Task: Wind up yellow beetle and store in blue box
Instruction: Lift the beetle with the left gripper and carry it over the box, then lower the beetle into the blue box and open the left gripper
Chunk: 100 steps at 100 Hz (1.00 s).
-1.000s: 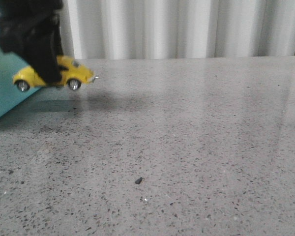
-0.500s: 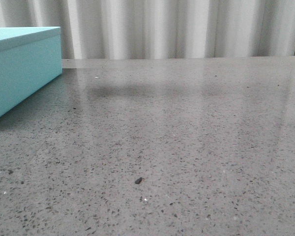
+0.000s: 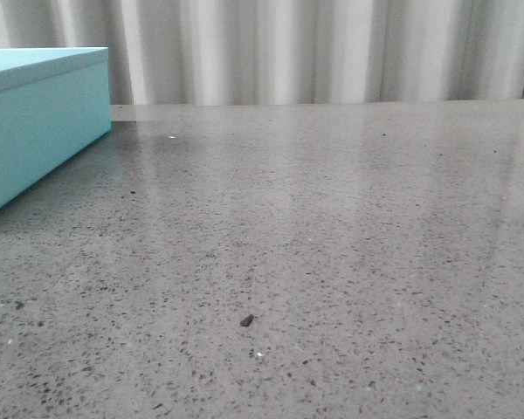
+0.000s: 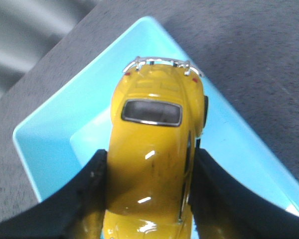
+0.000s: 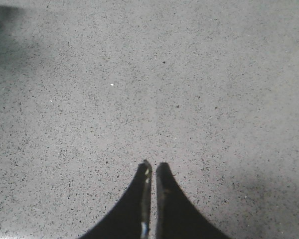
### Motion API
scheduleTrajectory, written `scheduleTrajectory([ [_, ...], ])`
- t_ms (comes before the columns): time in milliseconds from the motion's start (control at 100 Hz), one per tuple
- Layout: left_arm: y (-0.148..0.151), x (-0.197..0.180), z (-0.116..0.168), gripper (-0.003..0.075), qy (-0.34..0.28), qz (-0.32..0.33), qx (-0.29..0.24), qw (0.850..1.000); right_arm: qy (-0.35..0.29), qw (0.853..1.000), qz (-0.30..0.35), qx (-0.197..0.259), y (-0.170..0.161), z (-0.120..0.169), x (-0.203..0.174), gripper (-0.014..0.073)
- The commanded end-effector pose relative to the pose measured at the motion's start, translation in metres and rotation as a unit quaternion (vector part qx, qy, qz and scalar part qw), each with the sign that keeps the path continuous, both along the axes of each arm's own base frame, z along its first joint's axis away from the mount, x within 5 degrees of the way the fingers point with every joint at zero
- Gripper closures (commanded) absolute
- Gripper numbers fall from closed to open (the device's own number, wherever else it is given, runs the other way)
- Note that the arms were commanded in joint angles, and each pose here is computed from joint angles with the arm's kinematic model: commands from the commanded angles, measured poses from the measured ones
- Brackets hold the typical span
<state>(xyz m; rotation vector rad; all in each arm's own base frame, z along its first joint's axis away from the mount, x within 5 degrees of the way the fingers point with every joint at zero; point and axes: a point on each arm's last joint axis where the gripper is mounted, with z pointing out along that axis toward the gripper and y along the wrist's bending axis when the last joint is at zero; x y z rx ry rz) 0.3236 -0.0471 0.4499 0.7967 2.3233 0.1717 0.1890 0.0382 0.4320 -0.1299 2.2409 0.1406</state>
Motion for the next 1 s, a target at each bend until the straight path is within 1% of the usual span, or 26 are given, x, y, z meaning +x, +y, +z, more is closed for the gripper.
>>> scheduleTrajectory([
  [0,0.010,-0.012,0.013,0.0741,-0.016,0.022,-0.030,0.999,-0.046,0.999,0.004,0.004,-0.001,0.014,-0.005,0.0656],
  [90,0.017,-0.009,0.000,0.0741,0.008,0.035,-0.032,0.999,-0.045,0.999,0.004,0.004,-0.001,0.014,-0.005,0.0656],
  [250,0.026,0.001,-0.035,0.0741,0.065,0.051,-0.026,0.996,-0.045,0.999,0.004,0.004,-0.001,0.014,-0.005,0.0656],
  [420,0.025,0.013,-0.074,0.0741,0.129,0.057,-0.021,0.990,-0.043,0.999,0.004,0.004,-0.001,0.014,-0.005,0.0656],
  [490,0.025,0.019,-0.085,0.0741,0.147,0.064,-0.024,0.987,-0.040,0.999,0.004,0.003,-0.001,0.013,-0.005,0.0656],
  [730,0.024,0.039,-0.115,0.0741,0.183,0.066,-0.020,0.981,-0.033,0.999,0.004,0.002,-0.001,0.012,-0.006,0.0656],
  [990,0.023,0.046,-0.130,0.0738,0.207,0.067,-0.017,0.976,-0.024,1.000,0.004,0.000,-0.001,0.011,-0.007,0.0656],
])
